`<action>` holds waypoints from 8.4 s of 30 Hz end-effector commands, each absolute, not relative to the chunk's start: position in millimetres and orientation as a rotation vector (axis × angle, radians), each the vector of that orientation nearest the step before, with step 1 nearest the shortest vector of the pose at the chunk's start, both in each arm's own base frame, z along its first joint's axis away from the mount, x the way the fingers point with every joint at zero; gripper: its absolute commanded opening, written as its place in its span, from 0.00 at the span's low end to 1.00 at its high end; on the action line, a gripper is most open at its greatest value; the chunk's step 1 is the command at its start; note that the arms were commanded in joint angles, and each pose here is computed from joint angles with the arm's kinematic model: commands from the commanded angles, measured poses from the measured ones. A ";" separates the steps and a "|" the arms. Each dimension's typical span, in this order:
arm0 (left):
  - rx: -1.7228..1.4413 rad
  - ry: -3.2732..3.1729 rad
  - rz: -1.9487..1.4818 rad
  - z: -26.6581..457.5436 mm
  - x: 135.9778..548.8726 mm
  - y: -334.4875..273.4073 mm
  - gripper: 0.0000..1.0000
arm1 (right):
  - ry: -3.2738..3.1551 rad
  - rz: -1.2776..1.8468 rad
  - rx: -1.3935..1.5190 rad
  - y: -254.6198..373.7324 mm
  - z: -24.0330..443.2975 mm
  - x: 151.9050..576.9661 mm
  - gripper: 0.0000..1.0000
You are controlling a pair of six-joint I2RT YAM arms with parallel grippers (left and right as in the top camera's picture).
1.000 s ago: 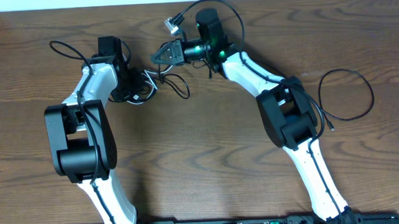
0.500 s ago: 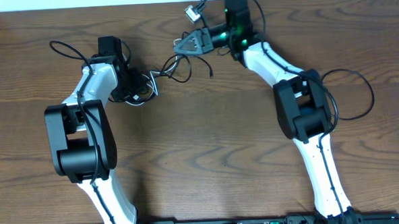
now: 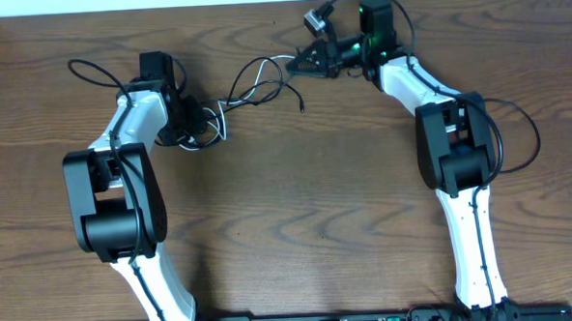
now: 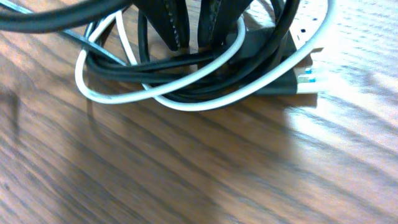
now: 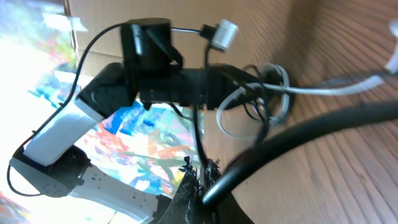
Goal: Untangle cables
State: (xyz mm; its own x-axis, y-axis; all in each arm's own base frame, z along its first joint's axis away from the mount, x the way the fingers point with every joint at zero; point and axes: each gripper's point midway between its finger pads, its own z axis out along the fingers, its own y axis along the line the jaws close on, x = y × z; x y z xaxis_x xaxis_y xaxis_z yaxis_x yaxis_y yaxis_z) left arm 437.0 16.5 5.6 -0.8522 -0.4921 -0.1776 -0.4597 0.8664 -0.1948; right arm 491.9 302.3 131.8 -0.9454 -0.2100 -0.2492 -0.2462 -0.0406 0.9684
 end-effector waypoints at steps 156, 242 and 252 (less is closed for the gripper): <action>-0.494 2.911 -0.308 -32.7 438.0 -42.8 0.26 | 2.523 0.693 -0.273 154.5 196.3 453.9 0.01; -0.455 2.886 -0.341 -13.1 439.8 -28.3 0.78 | 2.770 0.242 0.281 -25.6 74.0 453.1 0.72; -0.441 2.843 -0.346 14.6 442.0 -28.3 0.79 | 2.777 0.474 0.244 19.3 114.0 455.1 0.99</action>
State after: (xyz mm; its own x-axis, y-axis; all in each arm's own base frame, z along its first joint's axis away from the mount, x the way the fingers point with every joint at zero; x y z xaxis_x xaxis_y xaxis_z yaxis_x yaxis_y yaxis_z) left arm 451.2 -37.8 11.8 -0.9271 -0.3128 -0.2066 -0.2454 0.9230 -0.2962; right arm 452.3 -1.2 99.8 -0.9393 0.2137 -0.2685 0.1341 0.9488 0.2861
